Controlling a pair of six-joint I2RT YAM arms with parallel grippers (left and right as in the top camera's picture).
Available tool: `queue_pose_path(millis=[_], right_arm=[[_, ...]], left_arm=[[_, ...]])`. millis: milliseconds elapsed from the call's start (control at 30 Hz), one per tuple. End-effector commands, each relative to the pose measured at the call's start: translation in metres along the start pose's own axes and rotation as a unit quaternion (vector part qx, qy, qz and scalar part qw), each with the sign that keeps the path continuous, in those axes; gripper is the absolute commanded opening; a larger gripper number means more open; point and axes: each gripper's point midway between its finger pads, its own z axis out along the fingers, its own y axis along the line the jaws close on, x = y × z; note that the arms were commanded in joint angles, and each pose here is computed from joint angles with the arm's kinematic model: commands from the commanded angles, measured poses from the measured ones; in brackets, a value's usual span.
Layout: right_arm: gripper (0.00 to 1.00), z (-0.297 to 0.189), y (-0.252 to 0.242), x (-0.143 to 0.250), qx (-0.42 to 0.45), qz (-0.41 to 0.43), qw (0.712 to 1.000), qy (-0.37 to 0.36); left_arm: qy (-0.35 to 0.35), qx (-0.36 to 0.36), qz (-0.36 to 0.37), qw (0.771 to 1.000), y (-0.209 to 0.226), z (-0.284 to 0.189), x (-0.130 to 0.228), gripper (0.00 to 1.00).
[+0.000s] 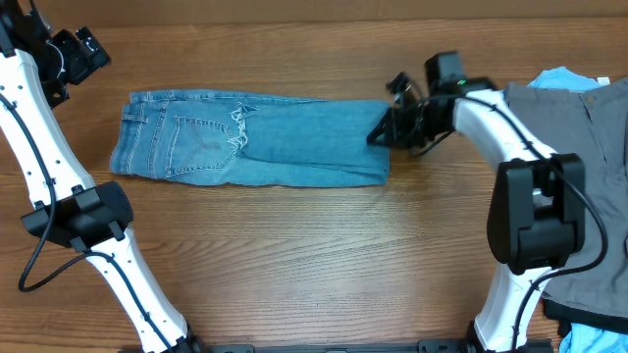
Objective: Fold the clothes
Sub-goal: 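Move the right gripper to the right fold edge and press it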
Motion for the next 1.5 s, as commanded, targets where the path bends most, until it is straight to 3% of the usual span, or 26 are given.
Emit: queue_pose_path(millis=[0,200,333,467,667,833,1067,1133,1233,1367,1467], right_arm=[[0.04,0.021,-0.020,0.030,0.012,0.007,1.000,0.022],[0.04,0.052,-0.056,0.063,0.029,-0.005,1.000,0.008],[0.04,0.055,-0.055,0.062,0.016,-0.006,1.000,-0.006],[0.04,0.024,-0.010,0.018,-0.042,-0.036,0.998,-0.039],[0.04,-0.032,0.041,-0.053,-0.031,-0.097,0.989,-0.104],[0.04,-0.024,-0.019,-0.067,0.110,-0.042,0.985,-0.126],[0.04,0.030,-0.066,-0.060,0.110,-0.019,0.989,-0.092],[0.16,0.043,-0.079,-0.060,0.109,0.003,0.990,-0.093],[0.21,0.041,-0.078,-0.067,0.105,0.017,0.989,-0.106],[0.37,0.005,-0.034,-0.100,0.068,-0.002,0.988,-0.139],[0.42,-0.045,0.000,-0.124,0.068,-0.018,0.983,-0.171]], left_arm=[[-0.003,0.006,-0.004,1.000,-0.006,-0.003,0.001,1.00],[-0.003,0.006,-0.004,1.000,-0.006,-0.003,0.001,1.00],[-0.003,0.006,-0.004,1.000,-0.006,-0.003,0.001,1.00],[-0.003,0.006,-0.004,1.000,-0.006,-0.003,0.001,1.00],[-0.003,0.006,-0.004,1.000,-0.006,-0.003,0.001,1.00],[-0.003,0.006,-0.004,1.000,-0.006,-0.003,0.001,1.00],[-0.003,0.006,-0.004,1.000,-0.006,-0.003,0.001,1.00],[-0.003,0.006,-0.004,1.000,-0.006,-0.003,0.001,1.00],[-0.003,0.006,-0.004,1.000,-0.006,-0.003,0.001,1.00],[-0.003,0.006,-0.004,1.000,-0.006,-0.003,0.001,1.00],[-0.003,0.006,-0.004,1.000,-0.006,-0.003,0.001,1.00]])
